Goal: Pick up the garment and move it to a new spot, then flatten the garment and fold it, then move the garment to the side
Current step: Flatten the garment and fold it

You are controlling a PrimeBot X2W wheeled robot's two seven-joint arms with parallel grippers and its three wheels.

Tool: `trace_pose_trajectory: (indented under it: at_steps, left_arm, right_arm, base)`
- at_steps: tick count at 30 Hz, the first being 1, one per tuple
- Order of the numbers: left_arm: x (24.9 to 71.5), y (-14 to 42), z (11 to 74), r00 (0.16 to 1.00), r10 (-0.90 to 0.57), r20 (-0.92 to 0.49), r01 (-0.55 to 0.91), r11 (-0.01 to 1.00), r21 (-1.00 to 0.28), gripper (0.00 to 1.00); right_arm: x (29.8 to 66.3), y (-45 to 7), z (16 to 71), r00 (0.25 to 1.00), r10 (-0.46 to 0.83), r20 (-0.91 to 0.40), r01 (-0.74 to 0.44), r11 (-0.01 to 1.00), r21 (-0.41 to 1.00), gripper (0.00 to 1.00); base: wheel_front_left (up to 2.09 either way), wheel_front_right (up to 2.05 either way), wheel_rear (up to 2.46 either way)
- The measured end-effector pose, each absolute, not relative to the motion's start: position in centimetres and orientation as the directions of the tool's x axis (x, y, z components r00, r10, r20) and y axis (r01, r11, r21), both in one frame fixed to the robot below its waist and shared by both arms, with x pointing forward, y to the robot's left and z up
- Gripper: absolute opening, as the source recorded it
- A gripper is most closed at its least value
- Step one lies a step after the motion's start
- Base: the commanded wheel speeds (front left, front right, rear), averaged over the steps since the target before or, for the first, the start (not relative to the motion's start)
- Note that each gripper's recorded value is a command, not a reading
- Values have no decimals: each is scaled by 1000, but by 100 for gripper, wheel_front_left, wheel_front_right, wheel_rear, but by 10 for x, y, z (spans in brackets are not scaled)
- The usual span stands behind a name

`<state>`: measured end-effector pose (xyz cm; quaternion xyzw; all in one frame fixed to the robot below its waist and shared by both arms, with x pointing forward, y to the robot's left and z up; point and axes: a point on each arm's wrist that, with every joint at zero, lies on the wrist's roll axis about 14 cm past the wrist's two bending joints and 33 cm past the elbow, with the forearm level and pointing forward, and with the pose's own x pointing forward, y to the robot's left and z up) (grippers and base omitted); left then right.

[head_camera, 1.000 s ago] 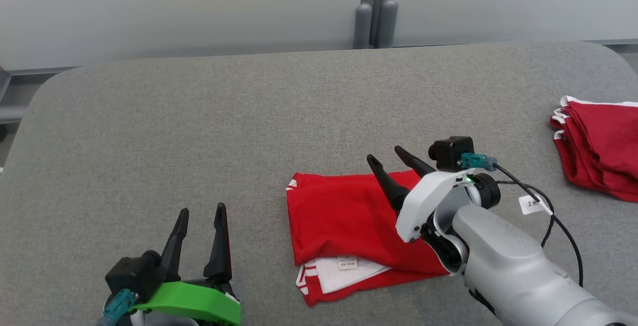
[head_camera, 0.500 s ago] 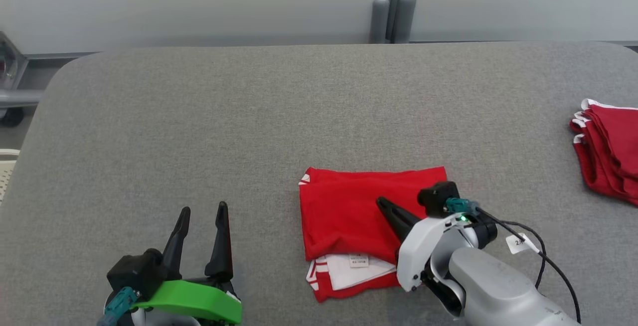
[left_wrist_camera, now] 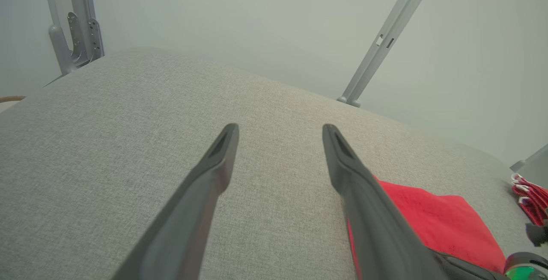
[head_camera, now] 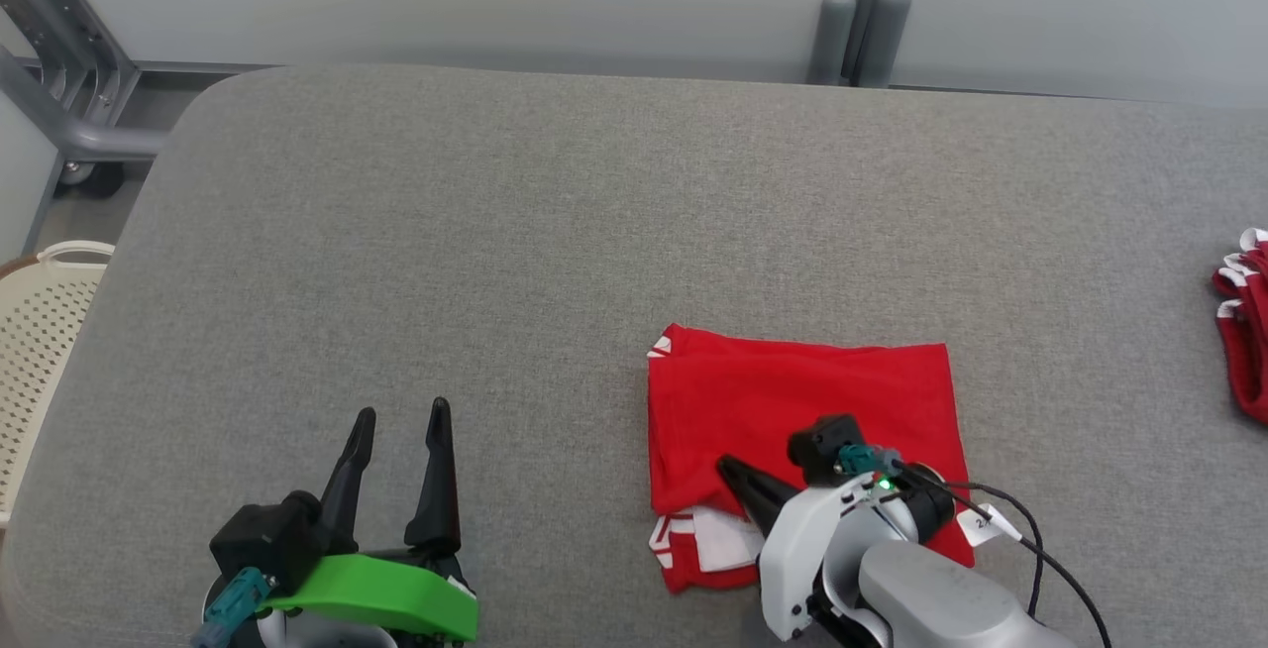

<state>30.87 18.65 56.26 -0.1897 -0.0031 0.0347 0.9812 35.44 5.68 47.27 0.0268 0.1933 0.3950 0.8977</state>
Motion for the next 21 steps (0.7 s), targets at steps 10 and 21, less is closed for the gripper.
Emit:
trace_pose_trajectory:
  at_steps: [10, 21]
  left_arm:
    - [312, 188, 561, 997, 74, -12, -74, 926, -370, 100]
    - [318, 178, 564, 999, 41, -1, -39, 927, -372, 100]
  right_arm:
    - [305, 68, 442, 486, 771, -411, -781, 594, 192, 0]
    - [341, 61, 490, 570, 775, -274, -775, 617, 134, 0]
  base:
    - [0, 0, 0]
    - [0, 0, 0]
